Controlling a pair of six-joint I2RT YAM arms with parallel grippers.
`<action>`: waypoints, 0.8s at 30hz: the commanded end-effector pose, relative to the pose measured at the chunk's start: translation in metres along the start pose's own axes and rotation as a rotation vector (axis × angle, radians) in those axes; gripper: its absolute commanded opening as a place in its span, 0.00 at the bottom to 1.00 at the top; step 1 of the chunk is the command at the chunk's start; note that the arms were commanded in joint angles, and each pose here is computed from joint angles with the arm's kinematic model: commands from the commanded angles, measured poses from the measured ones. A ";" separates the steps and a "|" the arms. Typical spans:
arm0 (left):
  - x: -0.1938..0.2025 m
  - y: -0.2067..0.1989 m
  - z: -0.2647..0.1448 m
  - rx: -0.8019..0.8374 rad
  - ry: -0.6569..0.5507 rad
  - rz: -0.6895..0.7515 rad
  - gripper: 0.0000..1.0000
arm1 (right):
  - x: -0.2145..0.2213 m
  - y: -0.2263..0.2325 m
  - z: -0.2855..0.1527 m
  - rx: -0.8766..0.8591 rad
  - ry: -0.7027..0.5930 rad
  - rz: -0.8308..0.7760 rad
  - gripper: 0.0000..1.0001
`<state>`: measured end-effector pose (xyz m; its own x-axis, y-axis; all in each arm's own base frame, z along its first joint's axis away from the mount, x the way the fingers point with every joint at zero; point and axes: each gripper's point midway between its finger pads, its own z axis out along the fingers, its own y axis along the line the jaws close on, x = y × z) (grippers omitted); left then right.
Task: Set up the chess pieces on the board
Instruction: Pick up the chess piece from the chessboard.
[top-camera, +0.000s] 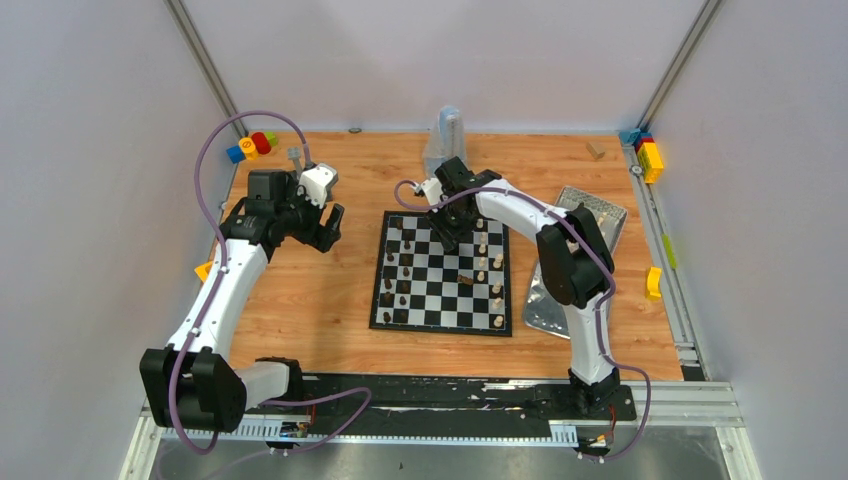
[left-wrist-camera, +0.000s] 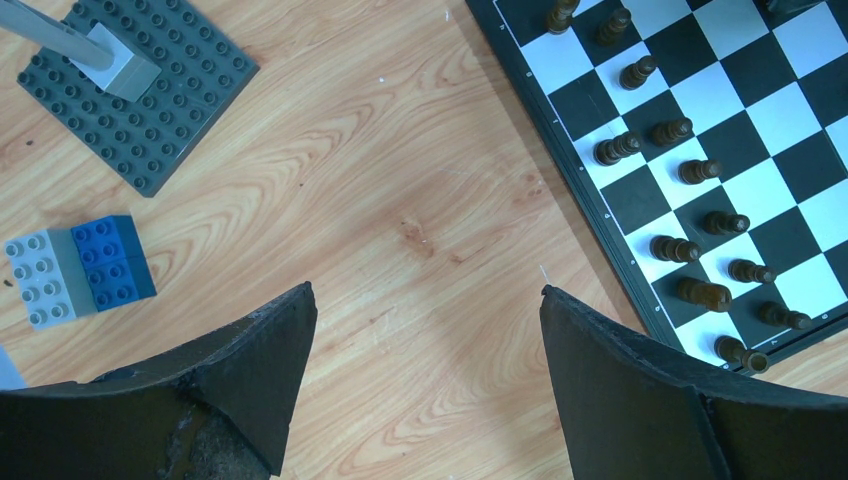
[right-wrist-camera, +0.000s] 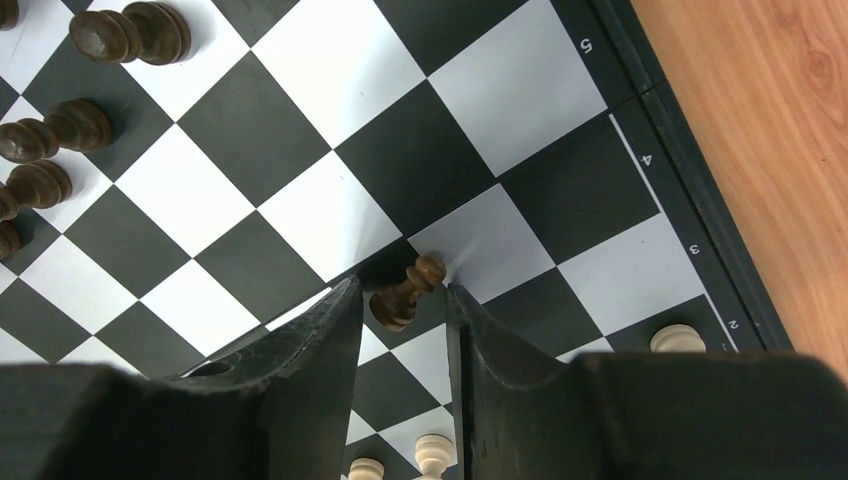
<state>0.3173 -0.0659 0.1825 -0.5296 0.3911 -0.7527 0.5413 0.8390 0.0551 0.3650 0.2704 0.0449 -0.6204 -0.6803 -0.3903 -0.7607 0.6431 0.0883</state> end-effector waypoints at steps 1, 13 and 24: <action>-0.004 0.002 -0.001 -0.004 -0.023 0.007 0.90 | 0.000 -0.006 -0.010 0.037 -0.010 -0.009 0.37; -0.004 0.002 -0.001 -0.003 -0.024 0.008 0.90 | 0.007 -0.005 -0.010 0.042 0.003 -0.004 0.33; -0.004 0.002 0.000 -0.001 -0.025 0.009 0.90 | 0.007 -0.007 -0.011 0.049 0.003 -0.012 0.18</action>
<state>0.3173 -0.0660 0.1825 -0.5295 0.3910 -0.7528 0.5415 0.8389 0.0548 0.3642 0.2629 0.0437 -0.6173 -0.6881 -0.3814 -0.7588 0.6487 0.0580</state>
